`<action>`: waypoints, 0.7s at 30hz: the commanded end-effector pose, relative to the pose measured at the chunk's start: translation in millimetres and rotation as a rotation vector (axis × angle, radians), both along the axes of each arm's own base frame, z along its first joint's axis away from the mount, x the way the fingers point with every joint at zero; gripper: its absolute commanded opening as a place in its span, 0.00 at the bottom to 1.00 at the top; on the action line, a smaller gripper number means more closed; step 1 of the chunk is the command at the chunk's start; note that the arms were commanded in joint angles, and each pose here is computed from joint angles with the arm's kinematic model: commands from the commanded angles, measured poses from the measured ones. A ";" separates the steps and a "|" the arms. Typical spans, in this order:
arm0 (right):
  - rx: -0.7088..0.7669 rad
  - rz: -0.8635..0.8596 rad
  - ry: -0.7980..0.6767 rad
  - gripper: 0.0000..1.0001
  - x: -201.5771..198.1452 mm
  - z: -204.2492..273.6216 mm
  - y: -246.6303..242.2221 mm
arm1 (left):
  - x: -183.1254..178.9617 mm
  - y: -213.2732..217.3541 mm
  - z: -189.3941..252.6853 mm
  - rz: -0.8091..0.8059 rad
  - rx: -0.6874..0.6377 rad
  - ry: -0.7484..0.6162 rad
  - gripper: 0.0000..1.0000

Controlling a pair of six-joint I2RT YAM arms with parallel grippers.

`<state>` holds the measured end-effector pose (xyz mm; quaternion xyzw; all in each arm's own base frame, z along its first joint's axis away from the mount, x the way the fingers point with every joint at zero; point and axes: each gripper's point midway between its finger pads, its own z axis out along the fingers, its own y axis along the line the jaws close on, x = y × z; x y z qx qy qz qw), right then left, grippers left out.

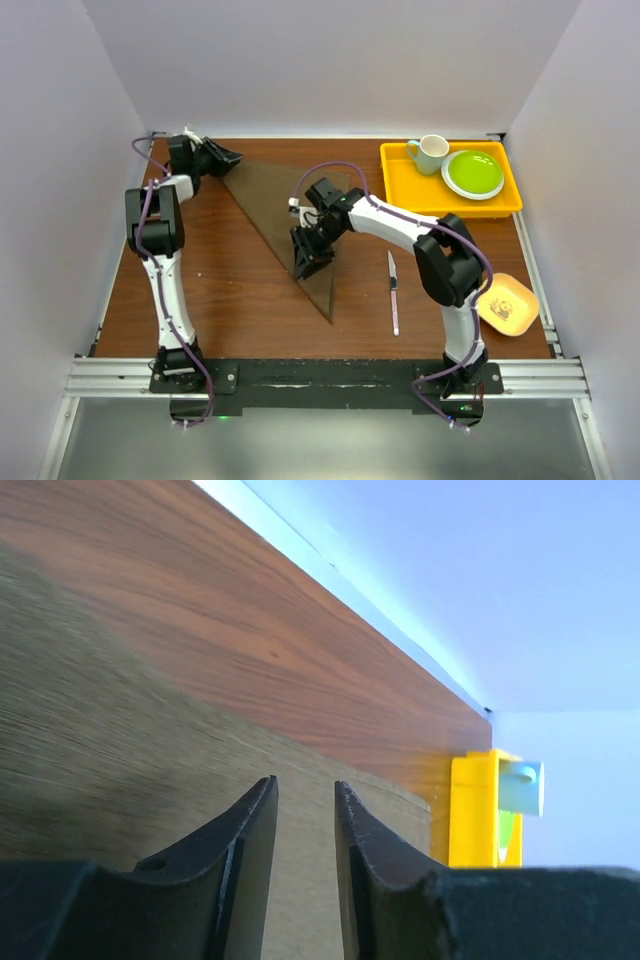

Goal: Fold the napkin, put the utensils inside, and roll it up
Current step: Fold the napkin

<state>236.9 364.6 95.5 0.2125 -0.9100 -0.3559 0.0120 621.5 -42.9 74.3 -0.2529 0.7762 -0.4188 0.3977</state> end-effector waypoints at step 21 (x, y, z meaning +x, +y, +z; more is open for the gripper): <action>-0.048 0.004 -0.002 0.33 -3.4 -0.9 -2.5 | 25.4 46.4 26.0 0.059 0.109 -0.054 0.36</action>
